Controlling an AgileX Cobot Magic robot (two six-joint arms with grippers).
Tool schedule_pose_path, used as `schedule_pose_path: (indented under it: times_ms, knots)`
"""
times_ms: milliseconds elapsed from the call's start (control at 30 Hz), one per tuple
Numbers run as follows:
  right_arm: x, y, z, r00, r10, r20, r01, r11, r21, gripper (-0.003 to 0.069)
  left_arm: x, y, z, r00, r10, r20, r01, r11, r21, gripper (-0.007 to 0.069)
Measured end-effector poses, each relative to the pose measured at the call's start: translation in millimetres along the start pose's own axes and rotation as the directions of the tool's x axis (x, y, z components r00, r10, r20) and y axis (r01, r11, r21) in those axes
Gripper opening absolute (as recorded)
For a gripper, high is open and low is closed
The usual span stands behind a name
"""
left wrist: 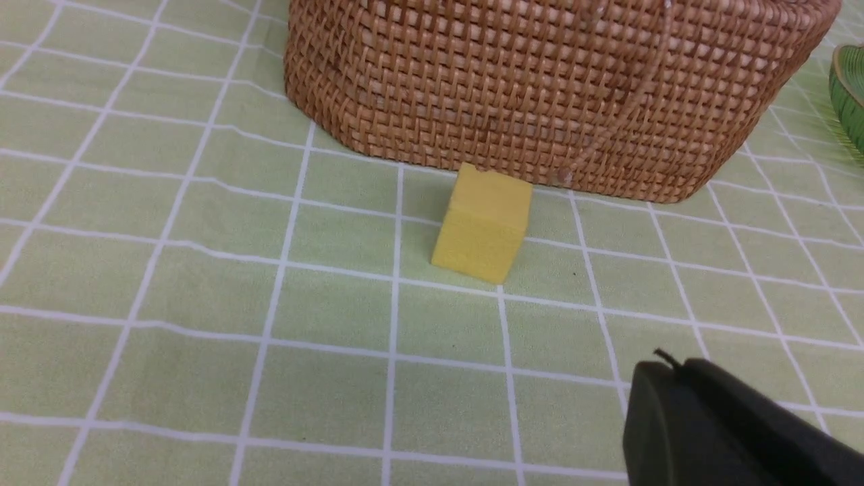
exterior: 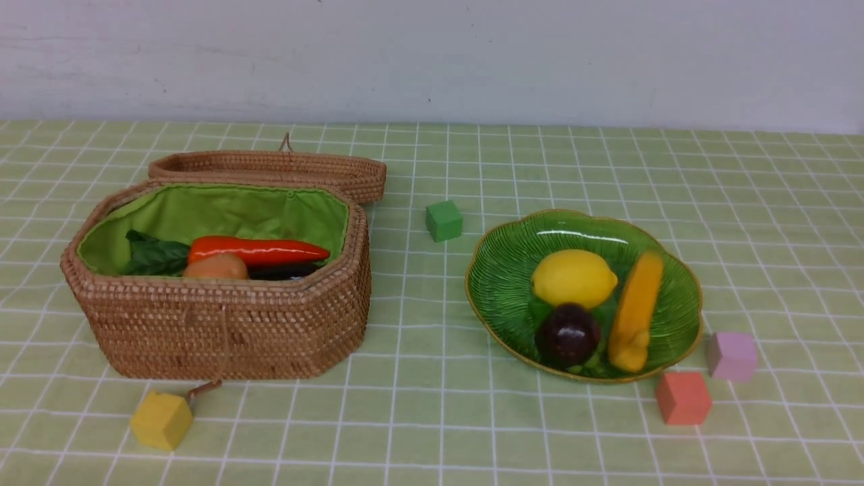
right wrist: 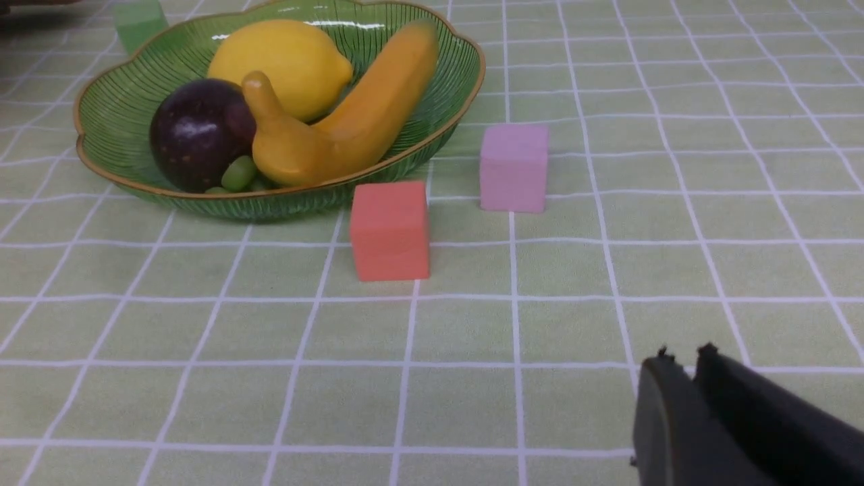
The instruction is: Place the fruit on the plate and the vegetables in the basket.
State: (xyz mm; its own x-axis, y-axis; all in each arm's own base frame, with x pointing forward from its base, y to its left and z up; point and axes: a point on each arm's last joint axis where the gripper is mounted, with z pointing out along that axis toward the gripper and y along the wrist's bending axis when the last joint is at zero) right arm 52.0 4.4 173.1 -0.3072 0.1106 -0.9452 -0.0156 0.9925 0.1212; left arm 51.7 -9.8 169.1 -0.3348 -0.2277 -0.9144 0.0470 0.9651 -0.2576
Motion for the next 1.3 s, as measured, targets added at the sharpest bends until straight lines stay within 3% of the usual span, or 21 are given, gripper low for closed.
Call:
schedule_pose_path:
  times_ms: [1300]
  knots:
    - [0.0, 0.0, 0.0, 1.0, -0.001, 0.0, 0.001, 1.0, 0.0, 0.0111, 0.0, 0.0, 0.0, 1.0, -0.002, 0.0, 0.002, 1.0, 0.0, 0.0004]
